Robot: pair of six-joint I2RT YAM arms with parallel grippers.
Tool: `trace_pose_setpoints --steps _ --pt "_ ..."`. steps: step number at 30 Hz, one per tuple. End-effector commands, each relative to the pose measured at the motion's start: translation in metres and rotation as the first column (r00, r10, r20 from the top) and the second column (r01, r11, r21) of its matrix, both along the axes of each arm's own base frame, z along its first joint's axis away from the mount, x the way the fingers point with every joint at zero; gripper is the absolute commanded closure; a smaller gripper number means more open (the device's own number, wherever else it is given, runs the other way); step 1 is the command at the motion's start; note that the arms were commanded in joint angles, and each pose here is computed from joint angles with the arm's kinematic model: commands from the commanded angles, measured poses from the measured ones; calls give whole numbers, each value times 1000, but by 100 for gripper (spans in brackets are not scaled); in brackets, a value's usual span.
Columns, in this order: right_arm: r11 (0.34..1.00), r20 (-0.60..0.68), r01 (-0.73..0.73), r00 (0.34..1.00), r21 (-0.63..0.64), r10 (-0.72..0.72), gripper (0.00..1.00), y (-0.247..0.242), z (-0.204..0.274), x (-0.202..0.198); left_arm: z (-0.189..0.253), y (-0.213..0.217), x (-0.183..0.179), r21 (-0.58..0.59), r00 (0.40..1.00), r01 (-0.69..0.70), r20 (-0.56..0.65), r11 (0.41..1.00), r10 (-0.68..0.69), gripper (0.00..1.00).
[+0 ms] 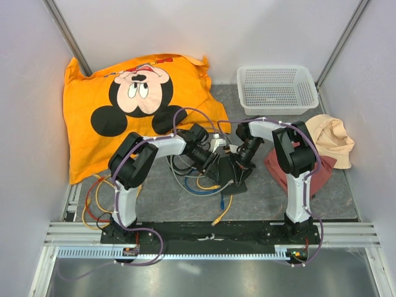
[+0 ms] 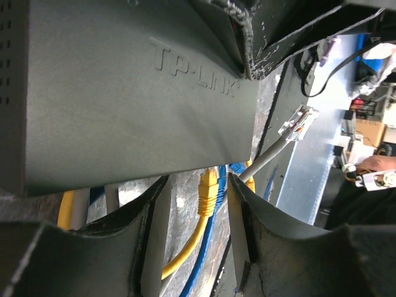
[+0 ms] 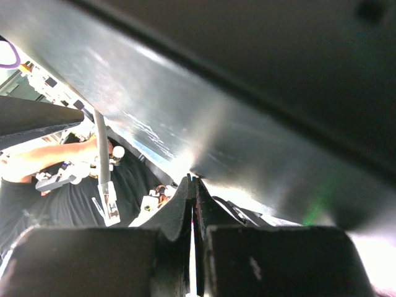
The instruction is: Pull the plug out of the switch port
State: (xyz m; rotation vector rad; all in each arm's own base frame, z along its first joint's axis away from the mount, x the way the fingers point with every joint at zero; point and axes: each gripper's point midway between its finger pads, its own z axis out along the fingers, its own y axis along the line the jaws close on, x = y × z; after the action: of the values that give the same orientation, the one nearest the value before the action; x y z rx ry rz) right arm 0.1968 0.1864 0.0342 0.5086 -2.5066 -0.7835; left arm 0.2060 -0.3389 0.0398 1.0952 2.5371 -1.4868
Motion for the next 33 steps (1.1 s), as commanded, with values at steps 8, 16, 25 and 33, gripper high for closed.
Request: trace_pose_setpoints --steps 8,16,25,33 --pt "992 476 -72 872 -102 112 100 -14 -34 87 10 -26 24 -52 1000 0 22 999 1 53" --pt "995 518 33 855 -96 21 100 -61 4 70 27 -58 42 -90 1000 20 17 996 -18 52" --pt "989 535 132 841 -64 -78 100 -76 8 91 12 -79 18 -48 996 89 7 995 -89 51" --pt "994 550 63 829 90 -102 97 -54 39 95 39 -50 30 -76 998 21 68 997 -16 51"
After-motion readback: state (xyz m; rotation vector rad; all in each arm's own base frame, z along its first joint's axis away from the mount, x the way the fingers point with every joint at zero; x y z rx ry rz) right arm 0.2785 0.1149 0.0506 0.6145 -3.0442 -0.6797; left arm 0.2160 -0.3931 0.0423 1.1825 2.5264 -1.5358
